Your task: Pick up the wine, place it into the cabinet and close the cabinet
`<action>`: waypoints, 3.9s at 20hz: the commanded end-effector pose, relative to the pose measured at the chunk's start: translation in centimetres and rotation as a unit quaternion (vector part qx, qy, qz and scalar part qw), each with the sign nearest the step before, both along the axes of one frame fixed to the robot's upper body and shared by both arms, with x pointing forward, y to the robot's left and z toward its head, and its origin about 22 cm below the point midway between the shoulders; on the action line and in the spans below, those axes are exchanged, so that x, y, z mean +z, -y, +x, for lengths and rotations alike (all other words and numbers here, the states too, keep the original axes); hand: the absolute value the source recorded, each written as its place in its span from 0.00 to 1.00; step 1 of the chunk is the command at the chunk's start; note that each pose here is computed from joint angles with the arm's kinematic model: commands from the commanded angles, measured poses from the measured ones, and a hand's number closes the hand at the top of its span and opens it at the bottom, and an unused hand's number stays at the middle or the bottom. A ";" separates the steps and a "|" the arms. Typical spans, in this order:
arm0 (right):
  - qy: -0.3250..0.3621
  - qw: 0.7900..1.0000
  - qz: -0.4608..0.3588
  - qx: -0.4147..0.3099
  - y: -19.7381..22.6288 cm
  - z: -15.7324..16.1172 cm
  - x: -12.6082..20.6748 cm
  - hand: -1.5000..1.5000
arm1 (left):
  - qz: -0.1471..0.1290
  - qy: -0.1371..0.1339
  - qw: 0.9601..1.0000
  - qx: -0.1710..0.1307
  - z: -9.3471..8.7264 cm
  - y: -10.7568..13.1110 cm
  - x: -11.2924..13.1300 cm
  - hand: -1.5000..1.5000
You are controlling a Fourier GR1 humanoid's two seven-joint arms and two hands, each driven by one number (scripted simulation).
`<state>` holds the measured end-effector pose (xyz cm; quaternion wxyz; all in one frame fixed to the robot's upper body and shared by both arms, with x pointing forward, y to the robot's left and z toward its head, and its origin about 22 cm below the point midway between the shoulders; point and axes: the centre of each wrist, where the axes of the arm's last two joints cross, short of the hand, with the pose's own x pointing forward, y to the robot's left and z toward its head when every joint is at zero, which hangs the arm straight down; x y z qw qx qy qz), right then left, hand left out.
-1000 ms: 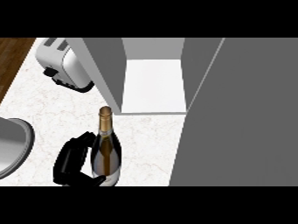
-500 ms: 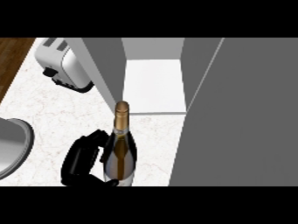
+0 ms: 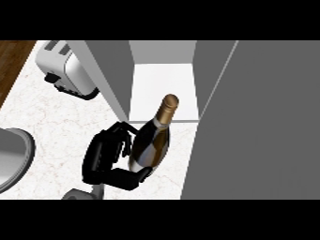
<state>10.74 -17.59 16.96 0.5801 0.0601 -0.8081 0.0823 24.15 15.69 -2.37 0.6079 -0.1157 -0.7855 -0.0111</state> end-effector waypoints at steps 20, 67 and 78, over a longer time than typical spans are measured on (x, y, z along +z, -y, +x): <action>0.029 0.998 0.044 0.036 1.9 -3.7 4.0 0.00 | 0.080 -0.014 0.996 0.020 9.3 3.6 2.1 1.00; 0.032 0.996 0.046 0.066 1.8 -2.6 0.4 0.00 | 0.148 -0.056 0.975 0.155 18.9 3.4 4.7 0.00; 0.039 0.995 0.044 0.076 2.1 -3.0 0.5 0.00 | 0.196 -0.047 0.955 0.217 19.9 1.0 5.9 0.00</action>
